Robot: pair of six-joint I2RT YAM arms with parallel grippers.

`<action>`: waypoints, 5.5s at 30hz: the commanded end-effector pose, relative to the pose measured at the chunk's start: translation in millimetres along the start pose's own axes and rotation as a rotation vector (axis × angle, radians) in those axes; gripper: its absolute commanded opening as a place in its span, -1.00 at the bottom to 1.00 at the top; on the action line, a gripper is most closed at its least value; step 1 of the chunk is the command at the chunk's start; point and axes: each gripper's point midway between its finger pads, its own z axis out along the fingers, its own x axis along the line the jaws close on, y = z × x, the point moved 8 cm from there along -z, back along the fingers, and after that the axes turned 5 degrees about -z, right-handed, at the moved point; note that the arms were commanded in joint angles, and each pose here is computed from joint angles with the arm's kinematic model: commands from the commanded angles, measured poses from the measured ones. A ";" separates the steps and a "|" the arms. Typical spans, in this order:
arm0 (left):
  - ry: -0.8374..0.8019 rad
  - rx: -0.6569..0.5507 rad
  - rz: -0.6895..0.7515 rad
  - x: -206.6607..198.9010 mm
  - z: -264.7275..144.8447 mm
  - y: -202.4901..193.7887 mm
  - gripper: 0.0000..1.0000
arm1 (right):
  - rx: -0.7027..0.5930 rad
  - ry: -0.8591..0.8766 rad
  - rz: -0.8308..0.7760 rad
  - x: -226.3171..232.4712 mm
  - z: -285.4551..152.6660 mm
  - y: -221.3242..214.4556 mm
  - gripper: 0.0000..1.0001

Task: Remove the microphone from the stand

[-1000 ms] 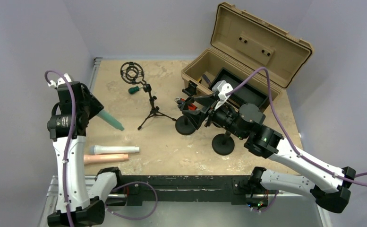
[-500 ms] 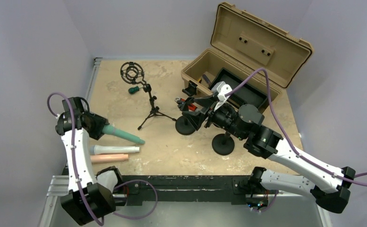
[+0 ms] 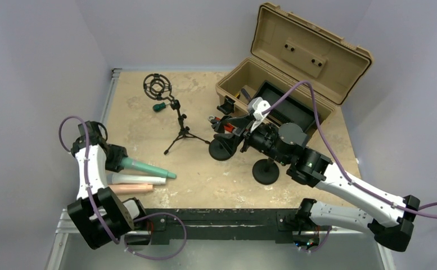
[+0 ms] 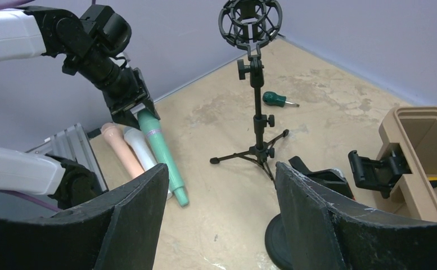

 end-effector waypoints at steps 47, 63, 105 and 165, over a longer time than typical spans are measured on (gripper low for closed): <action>-0.418 -0.311 0.244 -42.4 -99.5 -15.9 0.70 | 0.007 0.035 0.061 8.0 40.2 5.3 0.34; -1.369 0.139 0.826 -118.1 -166.0 -101.7 0.53 | 0.019 0.069 0.112 14.0 51.5 3.2 0.34; -1.224 -0.218 0.925 -113.2 -200.0 -71.1 0.66 | 0.276 0.156 -0.498 -37.0 220.6 -70.1 0.52; -1.136 -0.228 0.857 -113.3 -180.8 -59.0 0.62 | 0.157 -0.251 0.062 44.6 196.3 -97.5 0.27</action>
